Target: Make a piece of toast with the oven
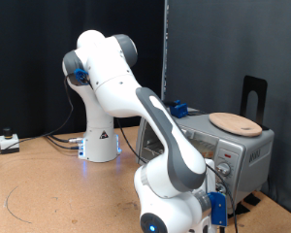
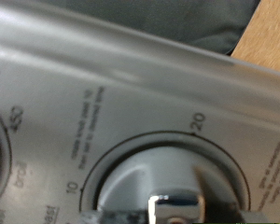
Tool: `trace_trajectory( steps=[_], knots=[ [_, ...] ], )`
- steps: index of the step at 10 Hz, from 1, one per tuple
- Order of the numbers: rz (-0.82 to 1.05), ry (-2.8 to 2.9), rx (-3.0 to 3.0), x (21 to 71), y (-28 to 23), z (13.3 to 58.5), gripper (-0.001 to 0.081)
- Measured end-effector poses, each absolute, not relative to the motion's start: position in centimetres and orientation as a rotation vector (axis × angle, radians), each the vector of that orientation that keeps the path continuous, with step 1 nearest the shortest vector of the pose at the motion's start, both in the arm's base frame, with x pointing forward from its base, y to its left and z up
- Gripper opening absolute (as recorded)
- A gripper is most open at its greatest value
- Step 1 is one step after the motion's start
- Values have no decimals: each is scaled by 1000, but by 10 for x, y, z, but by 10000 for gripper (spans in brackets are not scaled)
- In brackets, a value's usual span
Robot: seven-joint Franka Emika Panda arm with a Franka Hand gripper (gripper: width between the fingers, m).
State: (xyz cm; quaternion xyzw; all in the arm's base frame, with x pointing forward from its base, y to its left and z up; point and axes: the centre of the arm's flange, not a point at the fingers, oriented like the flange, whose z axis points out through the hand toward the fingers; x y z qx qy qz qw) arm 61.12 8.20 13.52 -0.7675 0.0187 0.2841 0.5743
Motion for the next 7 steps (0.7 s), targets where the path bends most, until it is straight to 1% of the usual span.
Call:
trace_trajectory(
  steps=[3,4,7],
  knots=[
    [409,-99,-1908,601,82,152,96],
    [379,-105,-1926,598,82,155,96],
    [372,-98,-1932,598,81,155,96]
  ],
)
